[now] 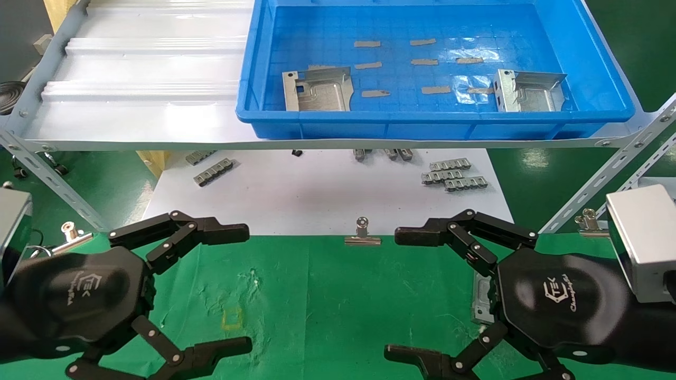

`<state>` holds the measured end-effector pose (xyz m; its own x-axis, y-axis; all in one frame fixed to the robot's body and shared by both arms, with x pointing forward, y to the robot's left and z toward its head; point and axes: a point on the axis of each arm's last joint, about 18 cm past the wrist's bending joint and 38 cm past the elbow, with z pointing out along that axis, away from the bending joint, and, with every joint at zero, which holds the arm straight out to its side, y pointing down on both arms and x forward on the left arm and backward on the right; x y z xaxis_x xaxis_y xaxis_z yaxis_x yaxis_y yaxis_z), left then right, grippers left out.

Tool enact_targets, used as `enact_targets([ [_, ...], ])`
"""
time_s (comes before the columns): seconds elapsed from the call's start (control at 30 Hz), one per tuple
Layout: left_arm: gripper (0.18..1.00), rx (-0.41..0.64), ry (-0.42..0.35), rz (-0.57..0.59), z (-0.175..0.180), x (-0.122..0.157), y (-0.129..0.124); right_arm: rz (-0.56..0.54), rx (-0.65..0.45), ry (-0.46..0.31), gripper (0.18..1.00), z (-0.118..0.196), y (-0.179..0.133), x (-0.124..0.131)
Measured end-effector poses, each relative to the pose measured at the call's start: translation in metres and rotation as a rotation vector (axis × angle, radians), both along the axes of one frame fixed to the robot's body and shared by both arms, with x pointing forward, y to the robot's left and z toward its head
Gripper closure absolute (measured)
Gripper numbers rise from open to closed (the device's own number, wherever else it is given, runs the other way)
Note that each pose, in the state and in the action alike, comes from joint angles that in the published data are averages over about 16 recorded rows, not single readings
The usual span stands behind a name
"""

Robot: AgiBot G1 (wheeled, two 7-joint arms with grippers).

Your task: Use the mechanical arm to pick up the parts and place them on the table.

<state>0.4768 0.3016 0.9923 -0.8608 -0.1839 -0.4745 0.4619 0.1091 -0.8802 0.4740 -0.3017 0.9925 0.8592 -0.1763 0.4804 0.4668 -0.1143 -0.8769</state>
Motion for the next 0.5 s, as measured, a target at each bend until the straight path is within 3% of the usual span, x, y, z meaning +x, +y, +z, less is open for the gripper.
enact_targets([
  [0.5, 0.184, 0.000, 0.000, 0.000, 0.0000, 0.0000, 0.0000, -0.002, 0.002, 0.002, 0.178, -0.0005, -0.0005, 0.0012],
])
